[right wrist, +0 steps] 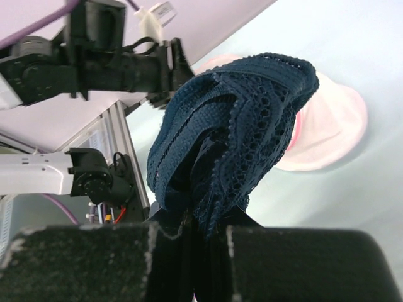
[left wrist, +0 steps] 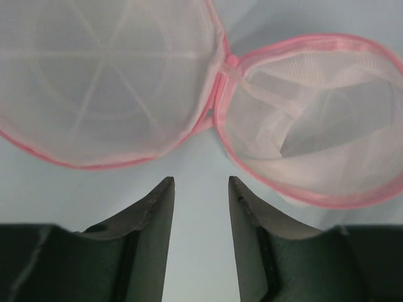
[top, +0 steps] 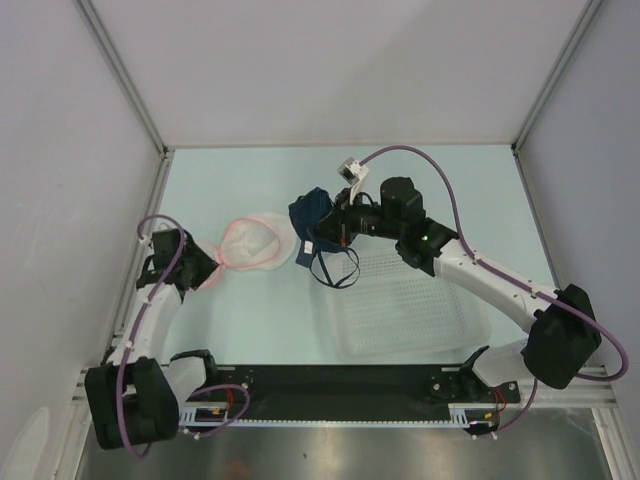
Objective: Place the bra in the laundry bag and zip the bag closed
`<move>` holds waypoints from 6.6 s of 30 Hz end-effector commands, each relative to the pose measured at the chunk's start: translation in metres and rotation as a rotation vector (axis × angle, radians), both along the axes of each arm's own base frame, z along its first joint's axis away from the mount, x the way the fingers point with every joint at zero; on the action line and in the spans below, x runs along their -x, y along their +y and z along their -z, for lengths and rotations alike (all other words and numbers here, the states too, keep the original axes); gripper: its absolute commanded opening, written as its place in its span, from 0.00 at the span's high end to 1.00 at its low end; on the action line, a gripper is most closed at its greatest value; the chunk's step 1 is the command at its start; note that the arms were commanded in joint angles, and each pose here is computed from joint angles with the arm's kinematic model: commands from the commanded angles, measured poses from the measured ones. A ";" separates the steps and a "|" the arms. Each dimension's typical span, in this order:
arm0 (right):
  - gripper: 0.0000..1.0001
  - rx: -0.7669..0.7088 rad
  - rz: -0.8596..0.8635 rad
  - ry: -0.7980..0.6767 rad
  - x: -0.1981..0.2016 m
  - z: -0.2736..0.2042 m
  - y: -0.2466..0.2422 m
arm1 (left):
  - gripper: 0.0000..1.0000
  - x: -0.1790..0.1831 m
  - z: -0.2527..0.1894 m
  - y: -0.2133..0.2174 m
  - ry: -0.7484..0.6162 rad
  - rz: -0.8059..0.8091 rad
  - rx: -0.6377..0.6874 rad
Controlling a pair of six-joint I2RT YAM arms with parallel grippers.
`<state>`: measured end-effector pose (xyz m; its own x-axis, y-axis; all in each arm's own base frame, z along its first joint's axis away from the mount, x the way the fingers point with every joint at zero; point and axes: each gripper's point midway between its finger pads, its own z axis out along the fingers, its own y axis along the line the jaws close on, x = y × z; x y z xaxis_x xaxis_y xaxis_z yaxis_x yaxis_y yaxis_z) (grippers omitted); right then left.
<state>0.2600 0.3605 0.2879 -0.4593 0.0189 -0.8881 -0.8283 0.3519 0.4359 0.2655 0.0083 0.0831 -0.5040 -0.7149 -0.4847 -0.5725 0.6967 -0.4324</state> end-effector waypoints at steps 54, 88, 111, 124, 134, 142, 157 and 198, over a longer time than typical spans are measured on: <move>1.00 -0.184 0.755 -0.594 -0.092 0.010 0.134 | 1.00 0.001 -0.009 -0.065 -0.021 0.329 0.142; 1.00 0.016 0.510 -0.694 -0.049 0.086 0.130 | 1.00 -0.027 -0.070 -0.045 -0.153 0.386 0.142; 1.00 0.156 0.047 -0.565 -0.038 0.134 0.165 | 1.00 -0.031 -0.107 -0.056 -0.300 0.484 0.102; 1.00 0.249 -0.097 -0.638 -0.019 0.138 0.151 | 1.00 -0.039 -0.112 -0.034 -0.293 0.429 -0.034; 1.00 0.288 -0.203 -0.598 -0.006 0.152 0.171 | 1.00 -0.035 -0.140 -0.060 -0.403 0.533 -0.071; 1.00 0.283 -0.244 -0.607 0.004 0.142 0.159 | 1.00 -0.033 -0.130 -0.059 -0.394 0.545 -0.103; 1.00 0.337 -0.230 -0.592 0.005 0.126 0.127 | 1.00 -0.021 -0.103 -0.049 -0.240 0.519 -0.195; 1.00 0.716 0.742 -0.039 -0.085 0.174 0.099 | 1.00 0.036 -0.098 -0.114 -0.233 0.547 0.221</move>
<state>0.3391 0.4733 0.0986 -0.4217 -0.3963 -0.8155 -0.5075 0.8485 -0.1498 0.2393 -0.0845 0.1699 -0.6932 -0.4674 -0.5486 -0.0843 0.8085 -0.5824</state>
